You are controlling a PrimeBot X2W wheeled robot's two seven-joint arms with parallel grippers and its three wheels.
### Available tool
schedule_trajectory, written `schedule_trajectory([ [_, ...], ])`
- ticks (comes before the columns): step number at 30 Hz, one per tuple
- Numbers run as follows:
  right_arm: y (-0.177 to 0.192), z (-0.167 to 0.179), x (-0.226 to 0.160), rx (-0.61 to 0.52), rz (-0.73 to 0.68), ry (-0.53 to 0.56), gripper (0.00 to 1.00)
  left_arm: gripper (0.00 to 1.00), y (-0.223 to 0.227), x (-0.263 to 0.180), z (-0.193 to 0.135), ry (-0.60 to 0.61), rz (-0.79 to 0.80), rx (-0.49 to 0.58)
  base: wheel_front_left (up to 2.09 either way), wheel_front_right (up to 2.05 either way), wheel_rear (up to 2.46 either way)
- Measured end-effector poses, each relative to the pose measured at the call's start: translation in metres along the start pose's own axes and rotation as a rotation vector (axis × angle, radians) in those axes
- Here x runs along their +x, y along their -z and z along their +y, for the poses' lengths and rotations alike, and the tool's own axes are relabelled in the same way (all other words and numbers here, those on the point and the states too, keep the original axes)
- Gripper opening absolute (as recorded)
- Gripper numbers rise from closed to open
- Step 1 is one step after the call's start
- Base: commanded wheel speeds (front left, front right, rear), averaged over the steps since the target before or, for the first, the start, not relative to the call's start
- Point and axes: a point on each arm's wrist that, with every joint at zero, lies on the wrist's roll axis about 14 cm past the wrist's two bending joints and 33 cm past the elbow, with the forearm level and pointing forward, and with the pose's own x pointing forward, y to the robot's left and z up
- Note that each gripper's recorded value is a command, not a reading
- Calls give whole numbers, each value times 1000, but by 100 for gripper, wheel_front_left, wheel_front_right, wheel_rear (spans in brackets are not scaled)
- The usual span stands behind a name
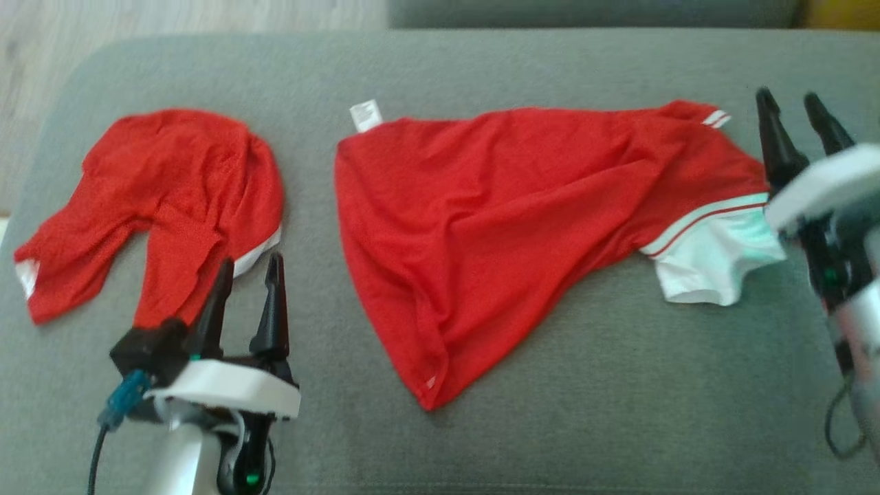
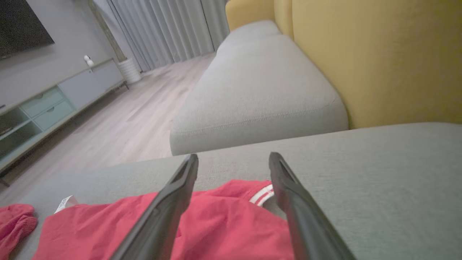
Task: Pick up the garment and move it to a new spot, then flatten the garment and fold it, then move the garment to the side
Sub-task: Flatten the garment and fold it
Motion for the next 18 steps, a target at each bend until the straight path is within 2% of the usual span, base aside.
schedule_trajectory([
  [9, 6, -27, -89, 19, -155, 78, 100, 100, -8, -9, -29, 91, -25, 1, 0, 0, 0],
  [15, 38, -27, -140, 37, -148, 144, 100, 100, -6, -20, -47, 145, -21, -1, 0, 0, 0],
  [18, 51, -25, -154, 62, -129, 168, 100, 100, -5, -21, -54, 162, -18, -3, 0, 0, 0],
])
